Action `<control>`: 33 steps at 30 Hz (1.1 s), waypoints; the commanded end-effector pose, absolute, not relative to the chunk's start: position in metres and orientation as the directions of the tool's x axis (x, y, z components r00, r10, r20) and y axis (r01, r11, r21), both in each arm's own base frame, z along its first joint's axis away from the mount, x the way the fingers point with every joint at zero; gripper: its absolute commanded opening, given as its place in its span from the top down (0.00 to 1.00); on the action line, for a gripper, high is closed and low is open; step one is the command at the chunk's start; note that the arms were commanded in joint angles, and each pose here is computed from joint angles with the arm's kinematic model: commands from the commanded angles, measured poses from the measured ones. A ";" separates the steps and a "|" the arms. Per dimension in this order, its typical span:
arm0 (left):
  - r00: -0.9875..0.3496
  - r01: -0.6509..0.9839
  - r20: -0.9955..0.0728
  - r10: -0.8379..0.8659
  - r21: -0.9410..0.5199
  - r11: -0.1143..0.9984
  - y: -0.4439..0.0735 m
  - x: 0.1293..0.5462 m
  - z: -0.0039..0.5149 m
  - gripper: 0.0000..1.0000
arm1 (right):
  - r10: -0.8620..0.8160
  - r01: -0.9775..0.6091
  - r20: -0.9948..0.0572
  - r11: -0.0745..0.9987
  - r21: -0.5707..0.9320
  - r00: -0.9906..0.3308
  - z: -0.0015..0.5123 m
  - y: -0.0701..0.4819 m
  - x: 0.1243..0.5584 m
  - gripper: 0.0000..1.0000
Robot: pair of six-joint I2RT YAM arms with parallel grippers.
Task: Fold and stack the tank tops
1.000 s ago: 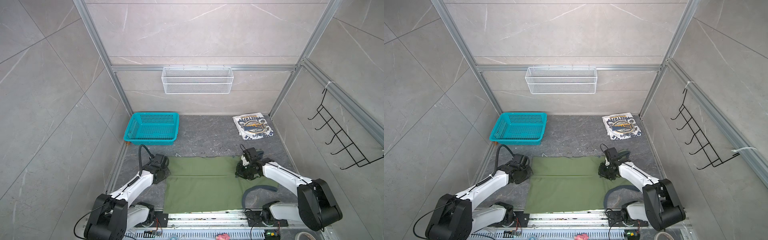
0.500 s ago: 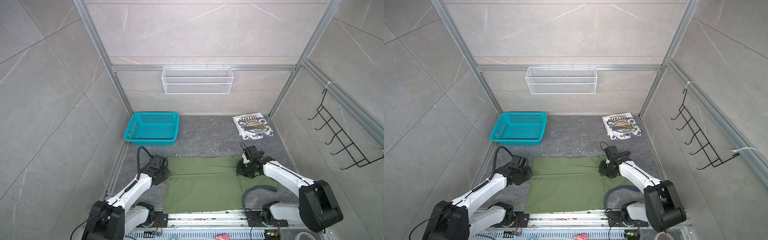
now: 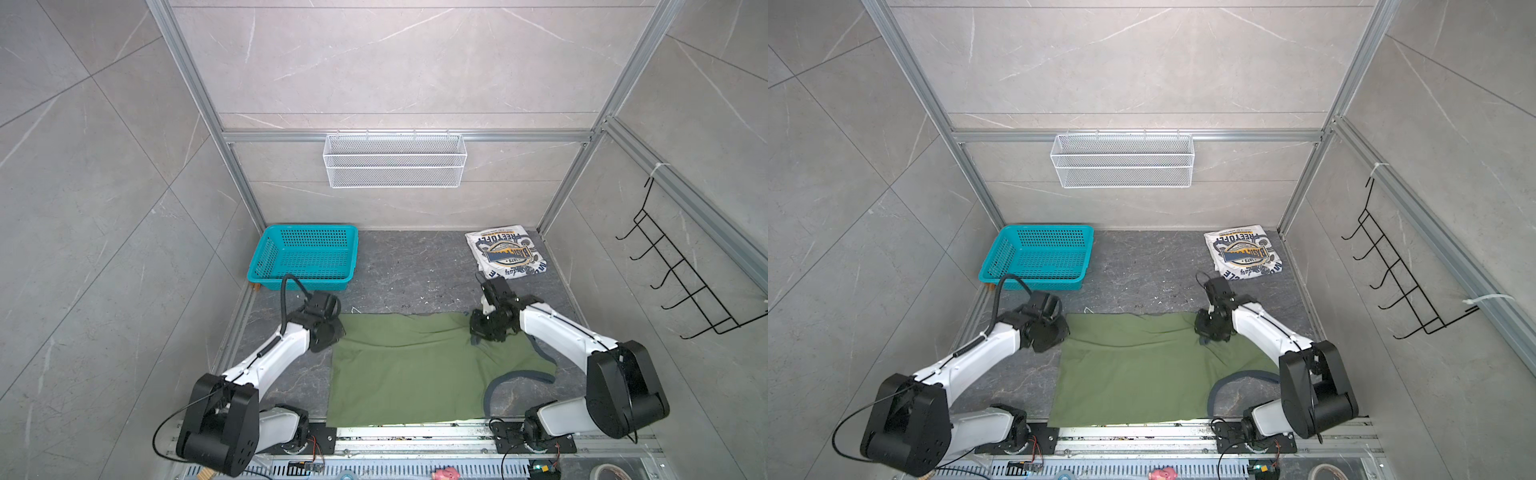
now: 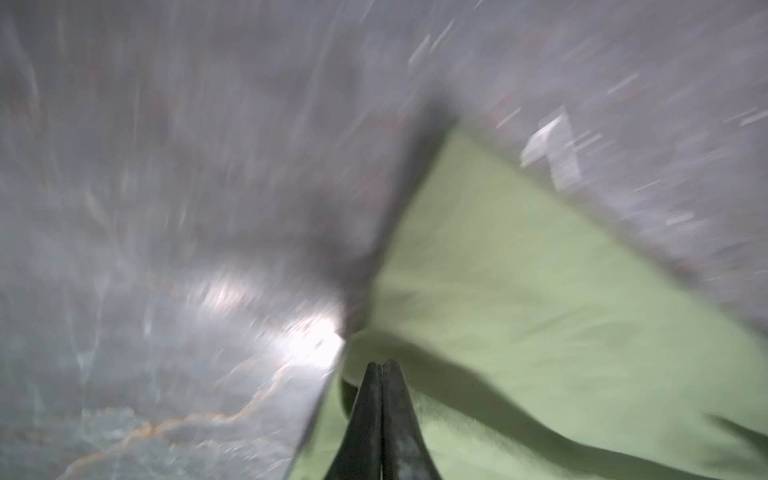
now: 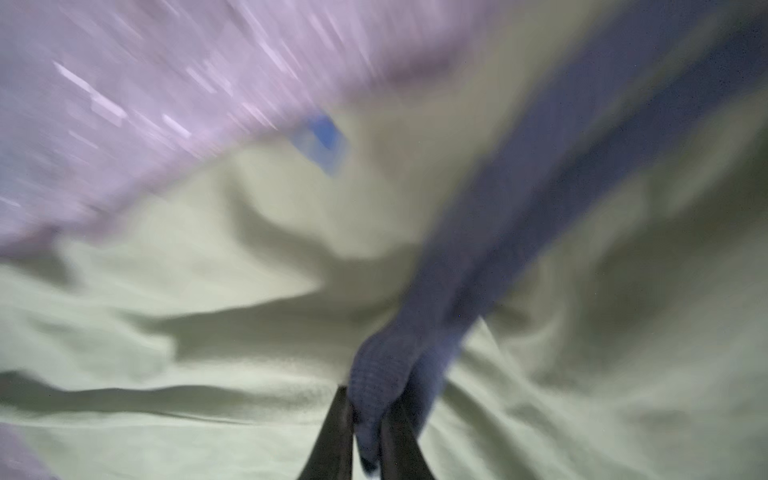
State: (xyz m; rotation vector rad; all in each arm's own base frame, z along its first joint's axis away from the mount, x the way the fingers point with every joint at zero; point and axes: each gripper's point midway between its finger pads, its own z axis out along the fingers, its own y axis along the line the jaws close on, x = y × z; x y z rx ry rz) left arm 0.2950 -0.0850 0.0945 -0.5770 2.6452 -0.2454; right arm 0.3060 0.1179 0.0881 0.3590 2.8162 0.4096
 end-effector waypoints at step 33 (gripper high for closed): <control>-0.847 -0.394 -0.295 -0.442 -0.208 0.895 -0.065 0.238 0.034 1.00 | 0.298 0.235 -0.142 0.909 0.345 -0.944 0.034 0.105 0.238 0.82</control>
